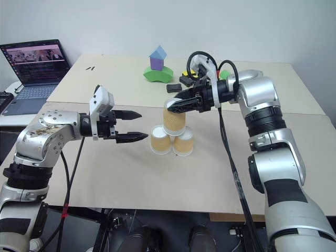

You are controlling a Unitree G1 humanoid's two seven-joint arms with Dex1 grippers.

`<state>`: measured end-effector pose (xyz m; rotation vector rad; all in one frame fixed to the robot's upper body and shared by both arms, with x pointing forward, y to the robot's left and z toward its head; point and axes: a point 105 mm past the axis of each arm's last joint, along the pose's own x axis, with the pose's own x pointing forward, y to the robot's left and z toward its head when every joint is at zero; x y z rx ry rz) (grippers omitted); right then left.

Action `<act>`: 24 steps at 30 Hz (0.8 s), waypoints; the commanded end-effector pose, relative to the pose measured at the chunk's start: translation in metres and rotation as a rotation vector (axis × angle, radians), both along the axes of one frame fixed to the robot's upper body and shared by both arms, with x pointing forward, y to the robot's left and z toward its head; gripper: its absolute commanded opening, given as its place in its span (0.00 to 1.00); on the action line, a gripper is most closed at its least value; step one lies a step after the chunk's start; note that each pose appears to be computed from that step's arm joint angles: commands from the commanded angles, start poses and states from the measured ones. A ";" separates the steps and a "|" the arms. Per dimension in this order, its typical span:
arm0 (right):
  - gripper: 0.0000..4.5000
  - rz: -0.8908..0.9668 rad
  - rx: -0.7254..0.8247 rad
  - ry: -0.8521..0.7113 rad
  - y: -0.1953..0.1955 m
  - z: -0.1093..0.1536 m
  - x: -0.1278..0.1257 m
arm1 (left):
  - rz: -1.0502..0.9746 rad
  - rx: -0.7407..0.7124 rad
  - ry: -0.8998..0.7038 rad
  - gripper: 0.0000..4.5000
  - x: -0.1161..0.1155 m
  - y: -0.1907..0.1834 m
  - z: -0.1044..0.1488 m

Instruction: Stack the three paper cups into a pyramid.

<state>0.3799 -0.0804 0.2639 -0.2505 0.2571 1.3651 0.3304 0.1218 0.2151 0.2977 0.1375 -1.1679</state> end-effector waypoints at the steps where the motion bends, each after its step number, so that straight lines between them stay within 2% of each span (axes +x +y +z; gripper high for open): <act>1: 0.55 0.016 0.032 -0.050 0.002 0.014 -0.003 | -0.021 0.007 -0.065 1.00 -0.003 -0.002 0.013; 19: 0.55 0.020 0.001 -0.032 0.002 0.000 -0.007 | -0.013 0.002 -0.074 1.00 -0.001 -0.002 0.015; 21: 0.76 0.020 0.000 -0.033 0.002 -0.002 -0.008 | -0.012 0.002 -0.076 1.00 0.000 -0.002 0.016; 22: 0.81 0.020 0.002 -0.039 0.003 -0.001 -0.008 | -0.011 0.002 -0.077 1.00 0.000 -0.002 0.016; 24: 0.96 0.017 0.013 -0.044 0.004 0.001 -0.008 | -0.010 0.001 -0.077 1.00 0.000 -0.002 0.016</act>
